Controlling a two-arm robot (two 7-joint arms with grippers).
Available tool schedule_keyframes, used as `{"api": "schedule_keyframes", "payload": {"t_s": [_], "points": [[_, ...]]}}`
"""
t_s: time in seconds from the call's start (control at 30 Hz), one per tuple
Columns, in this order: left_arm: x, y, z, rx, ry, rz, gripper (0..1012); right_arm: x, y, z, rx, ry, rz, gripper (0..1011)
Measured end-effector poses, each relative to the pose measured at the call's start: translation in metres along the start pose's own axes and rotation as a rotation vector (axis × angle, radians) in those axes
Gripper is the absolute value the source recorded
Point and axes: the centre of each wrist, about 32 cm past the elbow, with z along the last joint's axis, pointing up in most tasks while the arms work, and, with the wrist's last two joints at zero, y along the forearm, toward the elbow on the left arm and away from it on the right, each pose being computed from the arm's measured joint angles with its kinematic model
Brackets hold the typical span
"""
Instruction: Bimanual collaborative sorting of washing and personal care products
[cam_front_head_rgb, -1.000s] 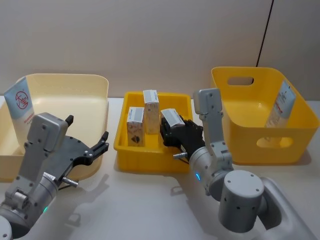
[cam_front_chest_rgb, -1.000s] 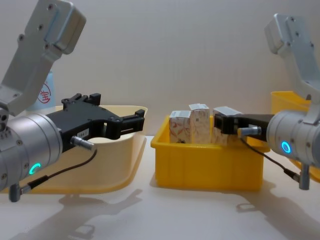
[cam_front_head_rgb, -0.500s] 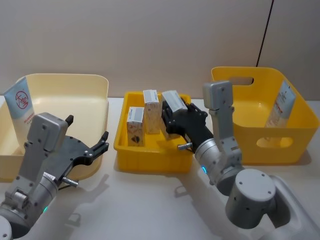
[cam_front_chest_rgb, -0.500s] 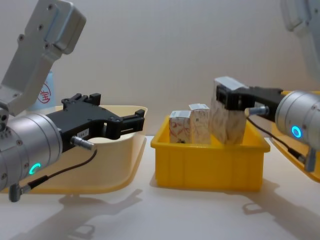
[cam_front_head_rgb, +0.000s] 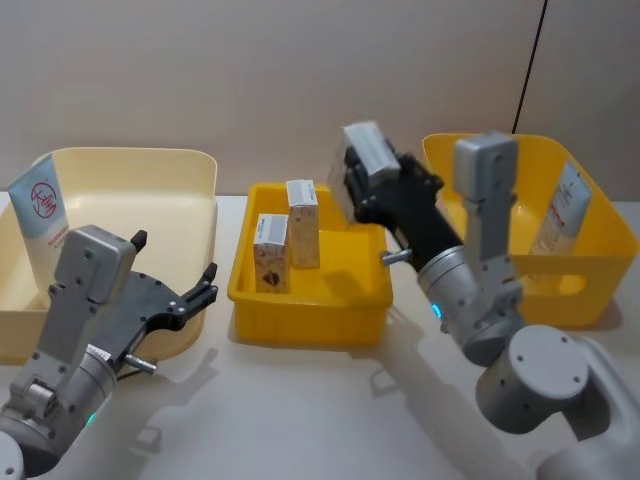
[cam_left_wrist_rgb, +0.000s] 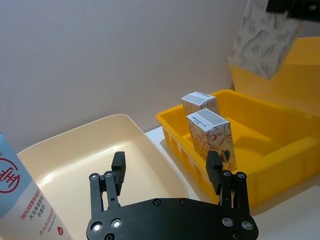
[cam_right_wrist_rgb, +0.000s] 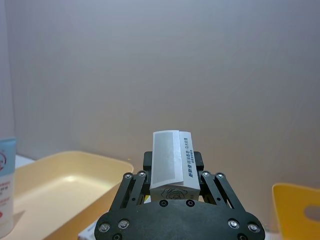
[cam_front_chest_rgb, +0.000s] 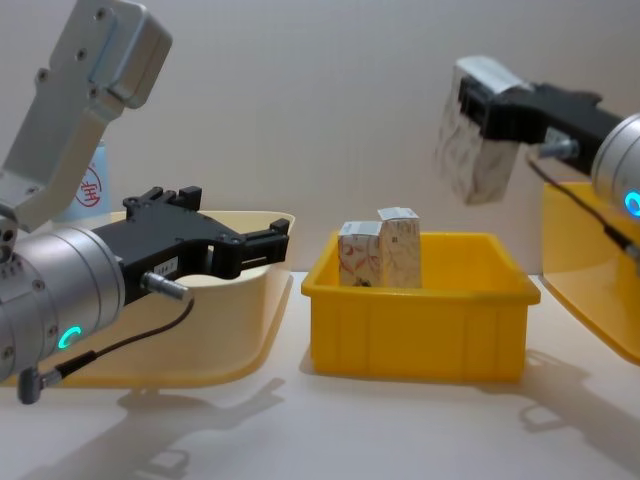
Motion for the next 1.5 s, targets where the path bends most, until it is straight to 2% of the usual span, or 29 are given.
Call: {"api": "schedule_keyframes", "payload": {"t_s": [0.03,0.1,0.17,0.23,0.37,0.57,0.77,1.03,1.37,1.5], "points": [[0.0,0.0,0.0,0.0,0.0,0.0,1003,0.002,0.0,0.001,0.008,-0.002,-0.002,422],[0.0,0.0,0.0,0.0,0.0,0.0,1003,0.009,0.0,0.005,0.059,-0.016,-0.01,421],[0.0,0.0,0.0,0.0,0.0,0.0,1003,0.011,-0.001,0.005,0.067,-0.019,-0.014,422],[0.0,0.0,0.0,0.0,0.0,0.0,1003,0.018,-0.001,0.009,0.106,-0.033,-0.029,422],[0.0,0.0,0.0,0.0,0.0,0.0,1003,0.027,-0.003,0.013,0.143,-0.056,-0.063,422],[0.0,0.0,0.0,0.0,0.0,0.0,1003,0.038,-0.007,0.018,0.173,-0.089,-0.131,422],[0.0,0.0,0.0,0.0,0.0,0.0,1003,0.046,-0.012,0.022,0.18,-0.114,-0.2,422],[0.0,0.0,0.0,0.0,0.0,0.0,1003,0.053,-0.018,0.027,0.139,-0.129,-0.316,422],[0.0,0.0,0.0,0.0,0.0,0.0,1003,0.057,-0.021,0.031,0.041,-0.116,-0.421,422],[0.0,0.0,0.0,0.0,0.0,0.0,1003,0.058,-0.022,0.032,-0.016,-0.105,-0.454,422]]}}
